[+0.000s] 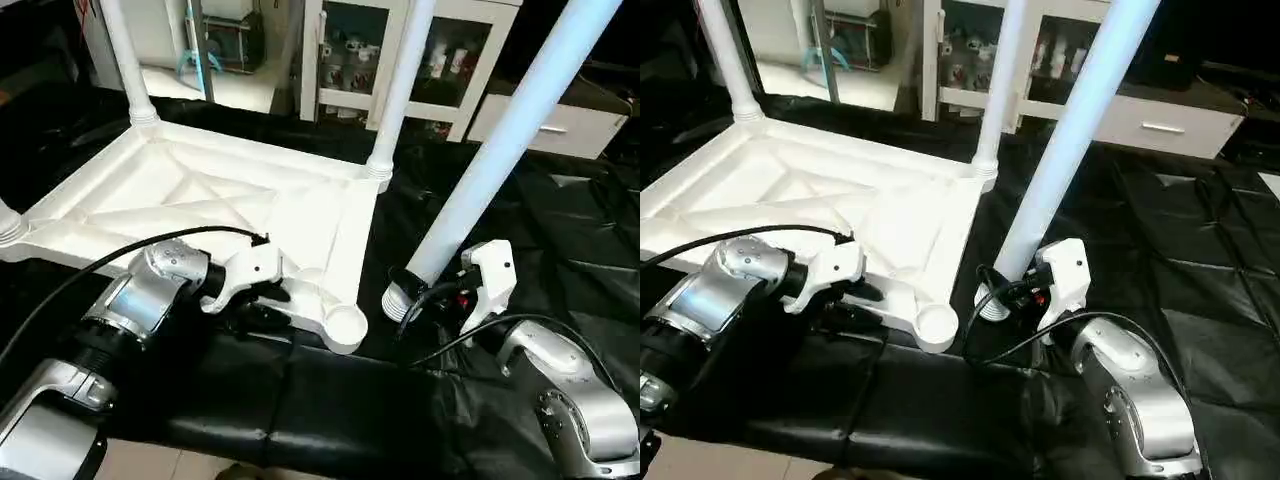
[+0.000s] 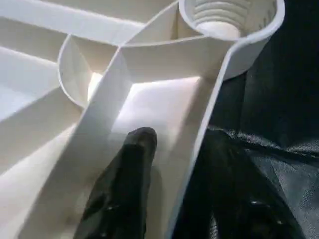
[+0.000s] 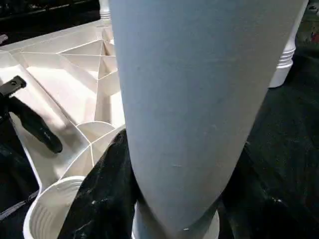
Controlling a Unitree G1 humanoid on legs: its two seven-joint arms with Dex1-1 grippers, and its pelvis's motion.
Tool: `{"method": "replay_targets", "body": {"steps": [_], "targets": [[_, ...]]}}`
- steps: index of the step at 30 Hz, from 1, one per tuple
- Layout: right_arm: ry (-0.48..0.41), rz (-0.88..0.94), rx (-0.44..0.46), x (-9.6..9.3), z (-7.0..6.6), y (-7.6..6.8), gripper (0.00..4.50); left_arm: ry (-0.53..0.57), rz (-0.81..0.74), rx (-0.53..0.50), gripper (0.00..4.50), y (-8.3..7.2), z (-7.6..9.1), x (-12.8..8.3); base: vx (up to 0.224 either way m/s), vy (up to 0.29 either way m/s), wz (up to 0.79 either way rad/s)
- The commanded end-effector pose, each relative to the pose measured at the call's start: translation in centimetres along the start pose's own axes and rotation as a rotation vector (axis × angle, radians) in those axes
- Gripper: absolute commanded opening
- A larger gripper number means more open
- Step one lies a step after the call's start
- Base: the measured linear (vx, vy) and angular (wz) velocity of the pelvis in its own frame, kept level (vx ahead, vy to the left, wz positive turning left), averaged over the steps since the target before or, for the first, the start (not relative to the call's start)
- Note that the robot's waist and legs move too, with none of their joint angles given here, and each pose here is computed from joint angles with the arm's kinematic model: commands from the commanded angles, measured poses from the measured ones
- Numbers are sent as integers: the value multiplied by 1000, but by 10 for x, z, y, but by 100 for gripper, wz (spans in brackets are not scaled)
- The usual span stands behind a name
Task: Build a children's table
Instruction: Insert table leg to table base
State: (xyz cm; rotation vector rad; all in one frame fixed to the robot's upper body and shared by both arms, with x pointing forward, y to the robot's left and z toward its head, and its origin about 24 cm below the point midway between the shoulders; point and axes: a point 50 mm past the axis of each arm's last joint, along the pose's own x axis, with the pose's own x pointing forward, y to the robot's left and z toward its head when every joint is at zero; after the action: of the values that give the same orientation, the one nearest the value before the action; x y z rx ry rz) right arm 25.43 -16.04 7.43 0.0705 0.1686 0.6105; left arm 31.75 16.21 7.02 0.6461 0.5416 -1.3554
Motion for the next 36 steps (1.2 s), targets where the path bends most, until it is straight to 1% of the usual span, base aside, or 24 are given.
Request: {"method": "replay_targets", "body": {"steps": [1,2,5,6,7,11,17,18,20,23,24,25,26,27,28,29,30,31,33,35,36], "targets": [[-17,15,-11,-2,5,4,185,32,-3,29,139,2,-1,-3,0,0,0],[-17,15,-11,-2,5,4,185,32,-3,29,139,2,-1,-3,0,0,0],[-17,14,-12,-2,6,4,185,39,-4,23,110,2,-3,-5,0,0,0],[-17,14,-13,-1,6,3,185,40,-3,23,110,3,-4,-5,0,0,0],[-16,14,-13,-1,6,3,185,40,-1,24,97,3,-4,-5,0,0,0],[-14,17,-16,-1,6,3,185,45,-3,25,76,3,-5,-5,0,0,0],[-14,18,-17,-1,6,3,185,25,1,20,44,2,-4,-4,0,0,0],[-14,19,-16,0,7,3,185,24,-4,19,44,1,-4,-3,0,0,0],[-16,22,-15,1,7,4,185,11,3,5,24,-1,-5,-2,0,0,0],[-17,27,-14,2,7,6,185,-5,24,-4,16,-3,-4,0,0,0,0],[-17,28,-14,3,7,6,185,-16,25,-14,11,-5,-4,1,0,0,0],[-12,22,-6,5,6,7,185,-47,20,-29,5,-12,-2,5,0,0,0],[-11,20,-4,6,6,7,185,-53,19,-30,5,-13,-1,6,0,0,0],[-6,0,5,9,5,5,185,-85,20,-38,3,-19,2,10,0,0,0],[-4,-8,10,10,5,5,185,-96,21,-39,2,-21,4,12,0,0,0],[1,-38,31,15,3,4,185,-138,26,-43,2,-28,10,18,0,0,0],[2,-44,36,16,3,3,185,-147,24,-41,2,-29,11,20,0,0,0],[-6,-45,62,21,3,4,185,-185,25,-32,2,-35,16,26,0,0,0],[-17,-8,93,25,4,7,185,-205,38,-32,2,-38,19,33,0,0,0],[-26,70,127,28,5,13,185,-203,68,-40,2,-38,19,38,0,0,0],[-22,149,163,30,5,18,185,-210,82,-63,2,-38,19,40,0,0,0]]}}
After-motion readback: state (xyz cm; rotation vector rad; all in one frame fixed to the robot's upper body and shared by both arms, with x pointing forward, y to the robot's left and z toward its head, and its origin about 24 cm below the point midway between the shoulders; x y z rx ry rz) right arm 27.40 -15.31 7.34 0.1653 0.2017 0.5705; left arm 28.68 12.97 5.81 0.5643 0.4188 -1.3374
